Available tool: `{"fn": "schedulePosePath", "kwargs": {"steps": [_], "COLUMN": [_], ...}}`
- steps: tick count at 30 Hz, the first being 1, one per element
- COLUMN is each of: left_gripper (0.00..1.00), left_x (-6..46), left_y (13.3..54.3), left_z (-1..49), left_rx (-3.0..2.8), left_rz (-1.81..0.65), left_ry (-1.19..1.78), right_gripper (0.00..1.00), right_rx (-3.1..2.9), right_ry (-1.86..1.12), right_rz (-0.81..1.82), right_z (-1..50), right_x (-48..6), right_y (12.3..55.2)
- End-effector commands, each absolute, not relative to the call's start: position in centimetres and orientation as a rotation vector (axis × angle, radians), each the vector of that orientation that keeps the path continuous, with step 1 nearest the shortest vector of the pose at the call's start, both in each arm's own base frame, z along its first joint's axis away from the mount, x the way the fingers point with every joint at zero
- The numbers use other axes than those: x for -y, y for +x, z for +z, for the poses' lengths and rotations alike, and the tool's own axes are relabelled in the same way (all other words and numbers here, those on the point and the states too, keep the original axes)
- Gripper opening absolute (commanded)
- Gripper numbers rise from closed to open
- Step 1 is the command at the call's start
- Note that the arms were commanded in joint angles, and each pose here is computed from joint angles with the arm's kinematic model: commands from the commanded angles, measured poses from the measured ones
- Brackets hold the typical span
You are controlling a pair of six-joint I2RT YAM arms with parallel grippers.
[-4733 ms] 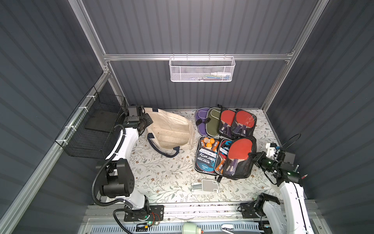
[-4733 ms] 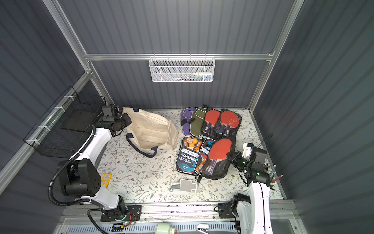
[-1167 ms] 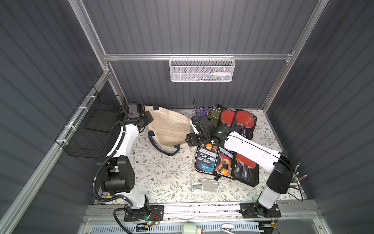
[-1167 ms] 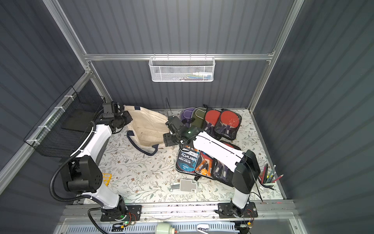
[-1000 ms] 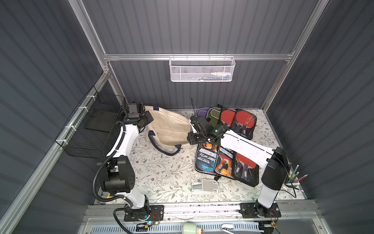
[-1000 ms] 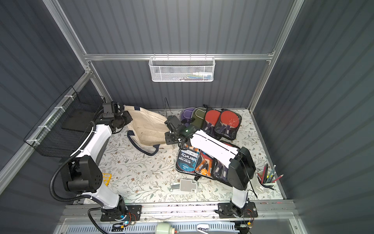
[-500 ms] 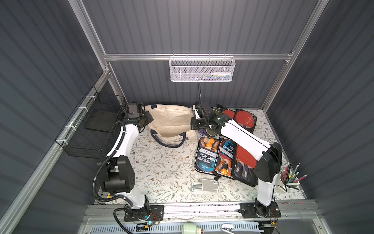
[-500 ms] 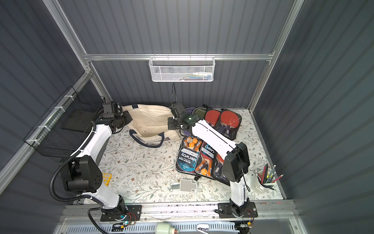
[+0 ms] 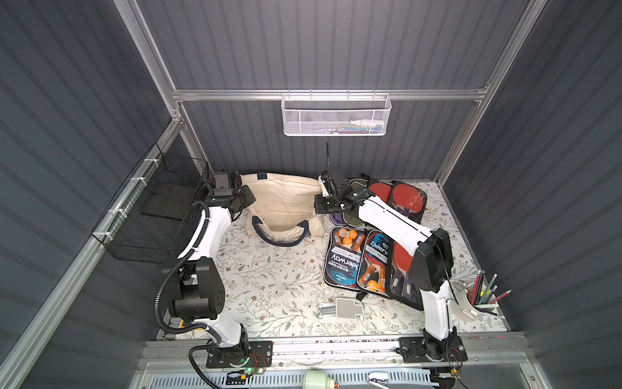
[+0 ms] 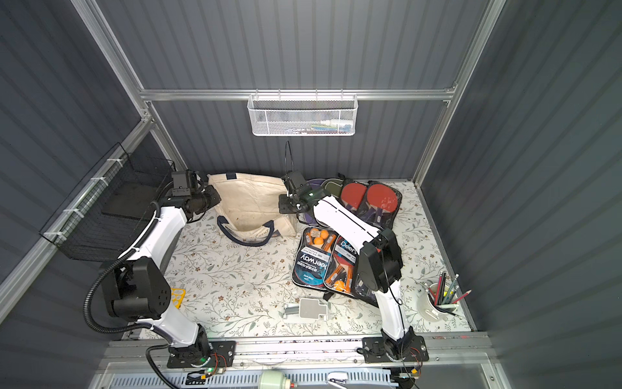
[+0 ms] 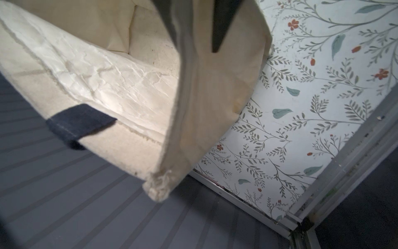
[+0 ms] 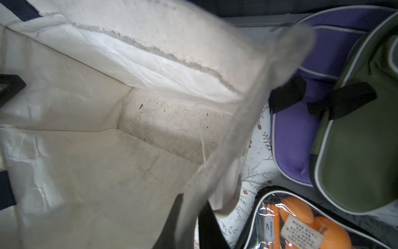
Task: Remove the ping pong set from the canvas bag
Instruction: Adjust the canvas bag at the center of the board.
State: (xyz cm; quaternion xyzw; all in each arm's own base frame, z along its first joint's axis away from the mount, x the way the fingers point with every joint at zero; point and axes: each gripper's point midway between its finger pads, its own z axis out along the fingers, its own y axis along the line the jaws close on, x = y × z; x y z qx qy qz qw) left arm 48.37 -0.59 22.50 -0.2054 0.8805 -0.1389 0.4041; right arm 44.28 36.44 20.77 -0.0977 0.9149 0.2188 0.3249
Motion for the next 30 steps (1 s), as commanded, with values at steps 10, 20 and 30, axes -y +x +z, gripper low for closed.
{"fn": "schedulePosePath", "kwargs": {"steps": [10, 20, 30], "left_gripper": [1.0, 0.99, 1.0], "left_x": [0.3, 0.4, 1.2], "left_y": [48.5, 47.8, 45.8], "left_z": [25.8, 29.2, 32.3], "left_rx": [-2.125, -2.051, -2.016], "left_rz": [-0.366, -0.372, -0.388], "left_ry": [-0.478, -0.434, -0.353], "right_gripper": [0.35, 0.67, 0.84], "right_rx": [-2.368, -2.325, -2.244], "right_ry": [-0.243, -0.261, -0.301], "right_rz": [0.586, 0.586, 0.566], "right_z": [21.7, 23.4, 26.6], "right_x": [-36.1, -35.7, -35.2], "right_y": [44.7, 44.2, 42.6]}}
